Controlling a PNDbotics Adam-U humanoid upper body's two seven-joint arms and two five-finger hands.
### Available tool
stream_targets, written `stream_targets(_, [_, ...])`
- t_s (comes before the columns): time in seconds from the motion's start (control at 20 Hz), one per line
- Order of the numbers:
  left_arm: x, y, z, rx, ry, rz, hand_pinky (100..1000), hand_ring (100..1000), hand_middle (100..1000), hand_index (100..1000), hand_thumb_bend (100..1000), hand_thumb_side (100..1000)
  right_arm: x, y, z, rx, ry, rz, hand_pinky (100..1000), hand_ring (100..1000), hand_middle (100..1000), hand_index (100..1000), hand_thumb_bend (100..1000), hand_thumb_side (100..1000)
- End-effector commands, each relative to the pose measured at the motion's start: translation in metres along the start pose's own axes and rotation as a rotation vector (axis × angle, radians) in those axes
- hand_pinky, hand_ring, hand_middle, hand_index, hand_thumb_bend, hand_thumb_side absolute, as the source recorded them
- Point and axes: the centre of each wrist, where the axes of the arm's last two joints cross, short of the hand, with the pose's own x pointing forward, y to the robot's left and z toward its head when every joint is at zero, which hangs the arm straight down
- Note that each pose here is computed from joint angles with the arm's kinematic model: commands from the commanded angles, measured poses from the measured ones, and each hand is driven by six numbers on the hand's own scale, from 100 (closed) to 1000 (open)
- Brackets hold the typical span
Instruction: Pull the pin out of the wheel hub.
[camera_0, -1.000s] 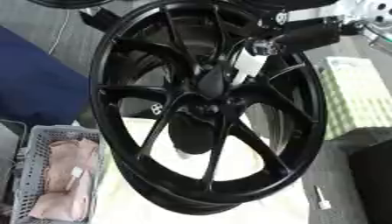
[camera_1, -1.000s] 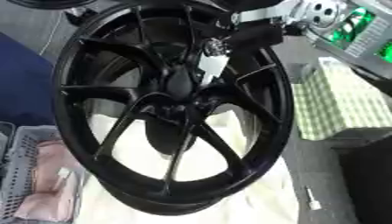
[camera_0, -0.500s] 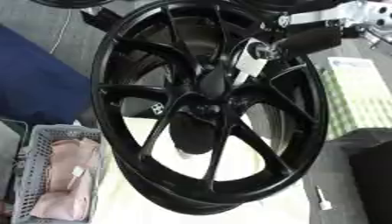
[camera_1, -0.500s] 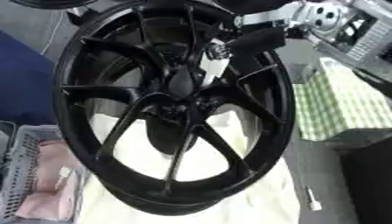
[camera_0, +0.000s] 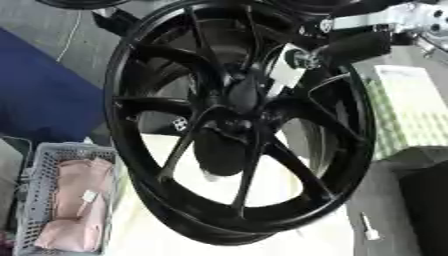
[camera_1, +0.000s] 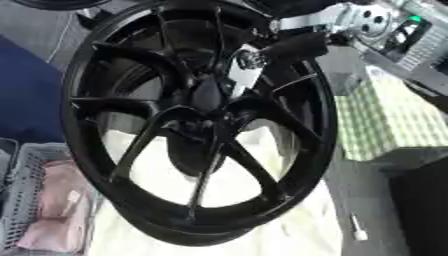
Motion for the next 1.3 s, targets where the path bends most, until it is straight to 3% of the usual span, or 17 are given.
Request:
stream_targets(0.05, [0.0057,-0.001,-0.0039,-0.017,-0.023,-0.003,718,645,619,792,100,657,-0.0013,-0.0096,0.0091,0.05,0.107,-0.047,948,1000,904,1000,100,869])
stream_targets(1.3, [0.0057,-0.0026,-0.0052,-0.028,-0.025,0.0,719,644,616,789,100,657,-0.0038,-0.003,0.0046,0.063,0.121,-0.076,948,1000,876,1000,100,835])
